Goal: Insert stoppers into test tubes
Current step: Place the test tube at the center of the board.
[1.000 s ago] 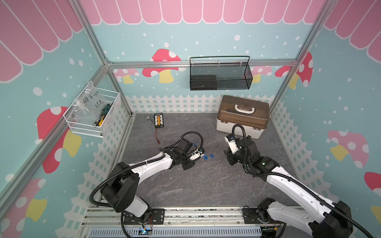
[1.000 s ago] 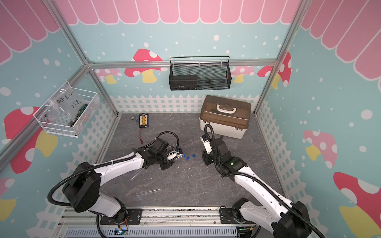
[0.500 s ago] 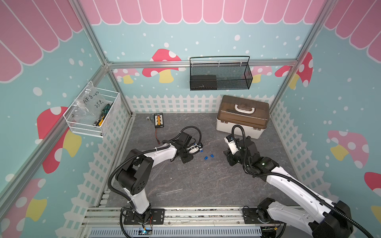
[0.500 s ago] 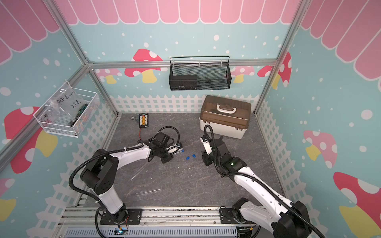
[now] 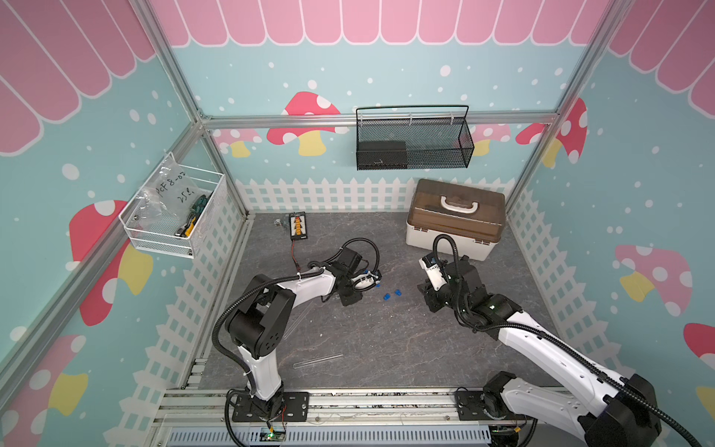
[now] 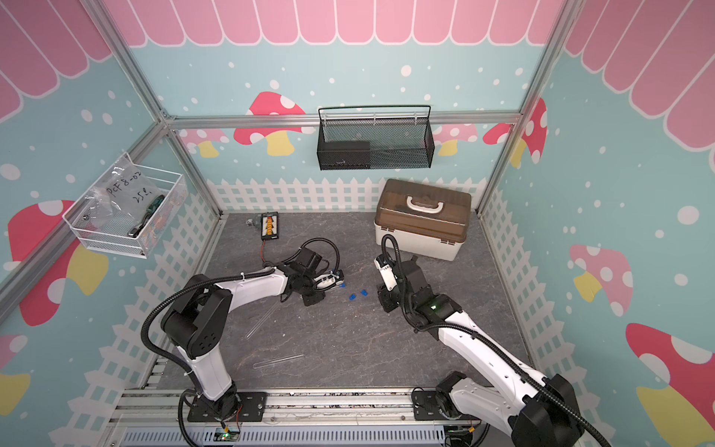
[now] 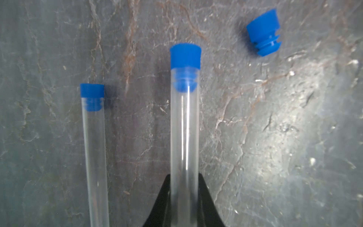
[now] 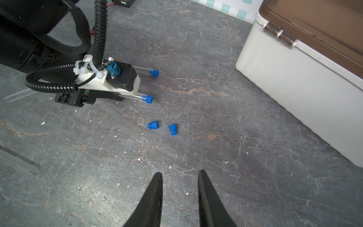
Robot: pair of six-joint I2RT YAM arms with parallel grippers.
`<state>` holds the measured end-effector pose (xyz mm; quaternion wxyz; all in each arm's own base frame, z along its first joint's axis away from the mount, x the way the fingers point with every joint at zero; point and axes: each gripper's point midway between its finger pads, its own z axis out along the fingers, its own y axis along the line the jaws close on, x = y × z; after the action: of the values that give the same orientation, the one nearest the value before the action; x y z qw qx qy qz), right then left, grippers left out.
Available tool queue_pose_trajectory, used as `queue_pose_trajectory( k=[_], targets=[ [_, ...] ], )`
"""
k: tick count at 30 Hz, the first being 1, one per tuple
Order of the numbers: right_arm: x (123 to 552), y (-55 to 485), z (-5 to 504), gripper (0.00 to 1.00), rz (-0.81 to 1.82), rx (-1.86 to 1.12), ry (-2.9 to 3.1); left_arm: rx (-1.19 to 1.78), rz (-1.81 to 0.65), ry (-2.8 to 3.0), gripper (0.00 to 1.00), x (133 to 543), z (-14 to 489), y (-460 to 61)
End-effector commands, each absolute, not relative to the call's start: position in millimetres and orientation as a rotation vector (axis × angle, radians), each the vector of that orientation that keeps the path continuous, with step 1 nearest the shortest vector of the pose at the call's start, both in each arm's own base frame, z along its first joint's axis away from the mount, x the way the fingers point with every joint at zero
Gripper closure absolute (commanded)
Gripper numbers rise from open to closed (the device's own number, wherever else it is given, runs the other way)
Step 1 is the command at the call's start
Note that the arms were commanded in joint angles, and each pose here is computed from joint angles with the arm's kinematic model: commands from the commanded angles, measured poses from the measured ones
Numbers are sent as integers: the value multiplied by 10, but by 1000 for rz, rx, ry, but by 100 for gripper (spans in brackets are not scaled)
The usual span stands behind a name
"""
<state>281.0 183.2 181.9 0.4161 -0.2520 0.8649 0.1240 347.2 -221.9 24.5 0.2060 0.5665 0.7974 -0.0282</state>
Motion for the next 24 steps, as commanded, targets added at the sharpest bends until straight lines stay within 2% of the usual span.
queue_pose_trajectory(
  k=[1, 16, 24],
  targets=[
    [2821, 1837, 1800, 70, 319, -634, 2172, 1634, -45, 2221, 95, 3496, 181, -2187],
    [2778, 1839, 1769, 71, 329, -651, 2185, 1661, -7, 2248, 79, 3497, 108, -2135],
    [2767, 1822, 1771, 71, 318, -661, 2186, 1665, -1, 2249, 74, 3502, 113, -2132]
  ],
)
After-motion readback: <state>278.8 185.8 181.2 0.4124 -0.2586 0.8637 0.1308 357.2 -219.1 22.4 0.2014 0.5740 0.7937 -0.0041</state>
